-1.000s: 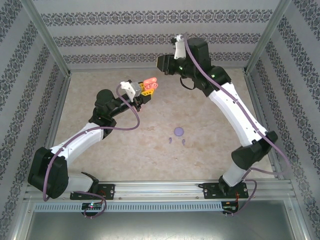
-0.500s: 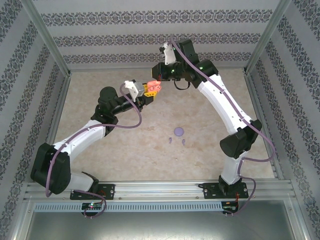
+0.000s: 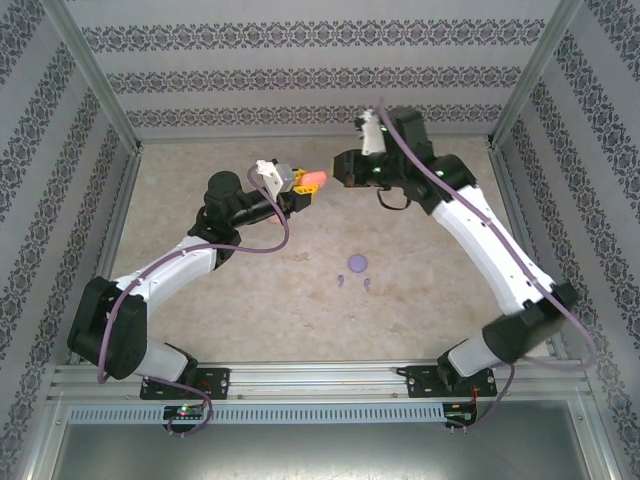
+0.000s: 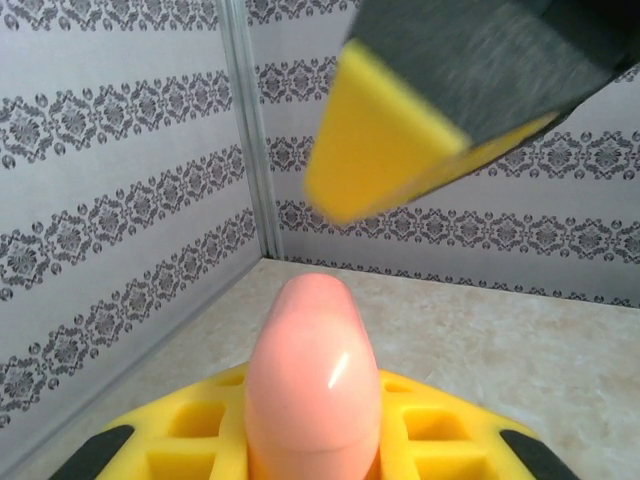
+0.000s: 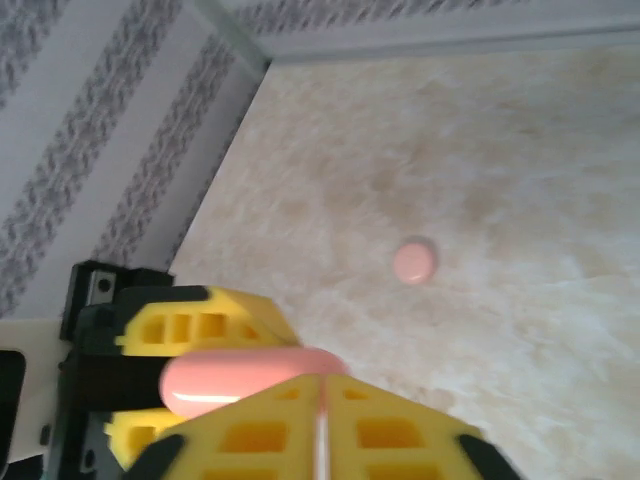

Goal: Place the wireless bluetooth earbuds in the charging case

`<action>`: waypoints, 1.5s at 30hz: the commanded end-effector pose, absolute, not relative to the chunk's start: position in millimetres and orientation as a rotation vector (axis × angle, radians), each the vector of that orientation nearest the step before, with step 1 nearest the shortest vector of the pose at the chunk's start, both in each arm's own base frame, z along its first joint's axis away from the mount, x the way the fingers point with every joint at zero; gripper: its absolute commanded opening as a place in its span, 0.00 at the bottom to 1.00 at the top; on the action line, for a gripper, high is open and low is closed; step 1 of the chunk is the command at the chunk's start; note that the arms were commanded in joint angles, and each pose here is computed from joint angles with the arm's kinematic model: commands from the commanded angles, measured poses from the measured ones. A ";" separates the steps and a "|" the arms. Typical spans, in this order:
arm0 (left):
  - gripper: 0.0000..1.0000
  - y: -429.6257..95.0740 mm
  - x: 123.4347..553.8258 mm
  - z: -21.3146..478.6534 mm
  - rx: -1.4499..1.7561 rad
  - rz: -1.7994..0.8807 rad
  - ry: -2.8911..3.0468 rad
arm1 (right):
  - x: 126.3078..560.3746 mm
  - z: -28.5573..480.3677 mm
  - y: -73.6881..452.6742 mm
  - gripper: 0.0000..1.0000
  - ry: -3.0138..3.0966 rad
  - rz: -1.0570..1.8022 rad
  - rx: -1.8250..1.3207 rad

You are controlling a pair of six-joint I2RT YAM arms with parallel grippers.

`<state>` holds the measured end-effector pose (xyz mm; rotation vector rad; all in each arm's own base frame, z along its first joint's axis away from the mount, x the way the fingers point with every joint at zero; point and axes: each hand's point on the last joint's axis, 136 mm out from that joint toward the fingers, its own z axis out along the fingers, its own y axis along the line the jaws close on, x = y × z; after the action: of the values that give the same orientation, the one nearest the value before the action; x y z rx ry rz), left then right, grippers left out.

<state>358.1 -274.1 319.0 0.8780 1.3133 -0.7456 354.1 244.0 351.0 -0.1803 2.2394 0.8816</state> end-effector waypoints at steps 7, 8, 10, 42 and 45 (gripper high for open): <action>0.00 -270.4 380.7 280.7 0.741 -0.800 1.580 | 364.8 303.4 158.2 0.32 2.179 0.714 0.222; 0.00 -269.5 385.3 269.3 0.714 -0.802 1.645 | 362.5 292.3 156.2 0.32 2.191 0.708 0.234; 0.00 -268.5 393.6 246.1 0.663 -0.812 1.765 | 358.3 271.6 152.5 0.37 2.218 0.691 0.260; 0.03 -247.1 456.1 53.5 0.044 -0.729 2.695 | 336.9 202.8 143.3 0.68 2.309 0.652 0.290; 0.04 -245.5 459.4 50.1 0.031 -0.715 2.697 | 337.8 203.7 144.4 0.68 2.306 0.659 0.294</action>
<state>457.1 -254.4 56.9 0.0800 2.6561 -0.7666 334.5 142.5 195.6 0.2992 2.3370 0.6347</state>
